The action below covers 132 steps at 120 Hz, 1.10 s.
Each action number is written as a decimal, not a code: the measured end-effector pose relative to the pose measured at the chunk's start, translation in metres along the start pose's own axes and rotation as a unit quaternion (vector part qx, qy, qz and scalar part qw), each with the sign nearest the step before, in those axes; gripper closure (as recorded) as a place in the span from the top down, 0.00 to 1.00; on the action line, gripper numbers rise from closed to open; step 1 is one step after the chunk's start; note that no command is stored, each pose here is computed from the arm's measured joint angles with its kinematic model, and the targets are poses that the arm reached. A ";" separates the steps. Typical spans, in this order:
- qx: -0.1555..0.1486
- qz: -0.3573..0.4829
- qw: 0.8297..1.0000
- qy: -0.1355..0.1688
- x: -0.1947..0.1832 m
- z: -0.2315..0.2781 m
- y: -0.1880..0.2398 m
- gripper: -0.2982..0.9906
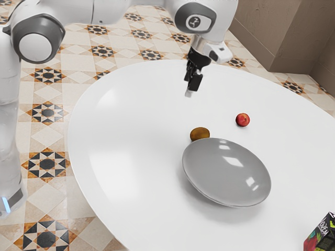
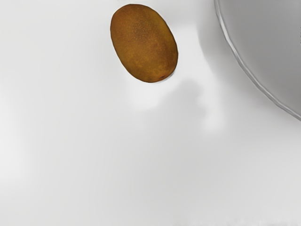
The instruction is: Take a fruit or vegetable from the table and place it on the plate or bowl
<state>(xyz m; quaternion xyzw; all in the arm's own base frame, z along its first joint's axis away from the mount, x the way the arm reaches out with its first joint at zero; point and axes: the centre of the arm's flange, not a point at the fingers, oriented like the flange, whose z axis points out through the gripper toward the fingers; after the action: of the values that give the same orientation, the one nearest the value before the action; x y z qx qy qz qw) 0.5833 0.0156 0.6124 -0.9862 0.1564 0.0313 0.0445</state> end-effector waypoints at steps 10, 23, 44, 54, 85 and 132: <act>0.005 0.057 0.998 -0.001 0.002 0.000 0.003 0.77; 0.006 0.123 0.992 -0.003 0.004 0.003 0.001 0.77; 0.008 0.220 0.976 -0.004 0.007 0.001 0.007 0.77; 0.010 0.269 0.963 0.005 0.010 -0.007 0.018 0.76; -0.006 0.362 0.932 0.011 0.010 0.015 0.015 0.76; -0.016 0.435 0.899 0.044 -0.005 0.044 0.014 0.76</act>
<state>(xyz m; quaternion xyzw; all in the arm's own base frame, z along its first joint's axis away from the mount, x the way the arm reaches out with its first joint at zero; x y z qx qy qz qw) 0.5719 0.0083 0.5678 -0.8210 0.5709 0.0065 0.0033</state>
